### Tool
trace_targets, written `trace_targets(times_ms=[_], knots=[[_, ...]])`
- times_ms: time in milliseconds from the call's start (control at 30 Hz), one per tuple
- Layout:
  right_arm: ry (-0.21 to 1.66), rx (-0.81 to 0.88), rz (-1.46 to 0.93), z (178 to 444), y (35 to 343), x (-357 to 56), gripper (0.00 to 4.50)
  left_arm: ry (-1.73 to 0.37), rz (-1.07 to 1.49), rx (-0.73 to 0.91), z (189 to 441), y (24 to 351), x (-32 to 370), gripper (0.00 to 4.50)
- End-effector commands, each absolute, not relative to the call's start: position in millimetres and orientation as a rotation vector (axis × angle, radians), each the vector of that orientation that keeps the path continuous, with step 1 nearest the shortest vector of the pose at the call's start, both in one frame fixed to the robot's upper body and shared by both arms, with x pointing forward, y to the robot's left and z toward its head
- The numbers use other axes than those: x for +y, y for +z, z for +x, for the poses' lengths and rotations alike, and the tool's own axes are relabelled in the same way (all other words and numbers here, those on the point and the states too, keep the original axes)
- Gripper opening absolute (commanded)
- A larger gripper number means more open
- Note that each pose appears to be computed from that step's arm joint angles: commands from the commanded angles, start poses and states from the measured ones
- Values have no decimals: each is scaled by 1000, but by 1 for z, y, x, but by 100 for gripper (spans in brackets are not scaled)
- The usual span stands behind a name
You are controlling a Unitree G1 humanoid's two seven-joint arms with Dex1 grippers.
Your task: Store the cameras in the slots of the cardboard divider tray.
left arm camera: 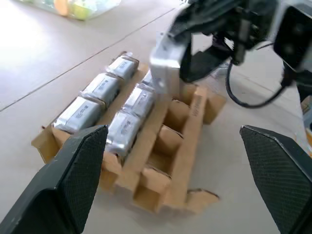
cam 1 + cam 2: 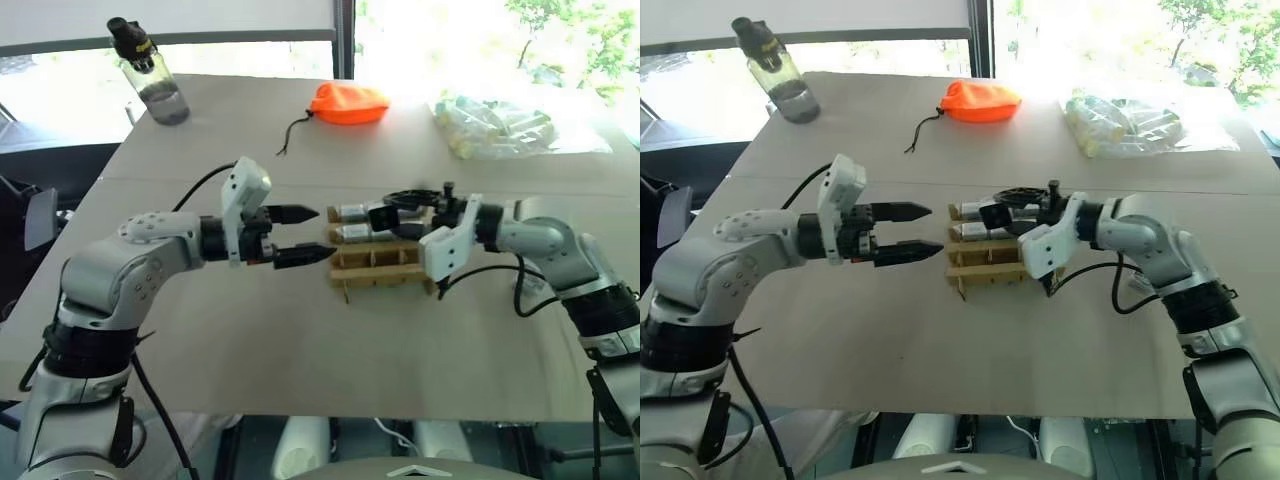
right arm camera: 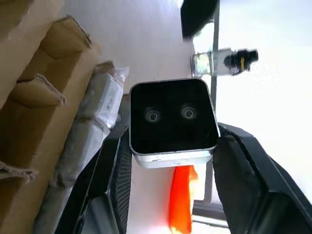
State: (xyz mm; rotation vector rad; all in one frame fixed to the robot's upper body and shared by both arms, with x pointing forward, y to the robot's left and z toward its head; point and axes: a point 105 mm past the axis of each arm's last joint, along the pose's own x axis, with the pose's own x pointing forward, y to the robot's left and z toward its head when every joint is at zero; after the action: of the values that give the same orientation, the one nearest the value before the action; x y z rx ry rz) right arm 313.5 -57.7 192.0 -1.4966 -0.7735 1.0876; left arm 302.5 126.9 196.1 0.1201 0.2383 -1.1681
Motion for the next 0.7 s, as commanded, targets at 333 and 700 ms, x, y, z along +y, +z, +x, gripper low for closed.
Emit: trace_targets(times_ms=[333,700], knots=[[1171,-881,-1589,299,183,-33,181,-1271,253,289,309,202,115,450],[1167,-962,-1604,296,195,-12,181,-1306,309,382,305,193,119,450]])
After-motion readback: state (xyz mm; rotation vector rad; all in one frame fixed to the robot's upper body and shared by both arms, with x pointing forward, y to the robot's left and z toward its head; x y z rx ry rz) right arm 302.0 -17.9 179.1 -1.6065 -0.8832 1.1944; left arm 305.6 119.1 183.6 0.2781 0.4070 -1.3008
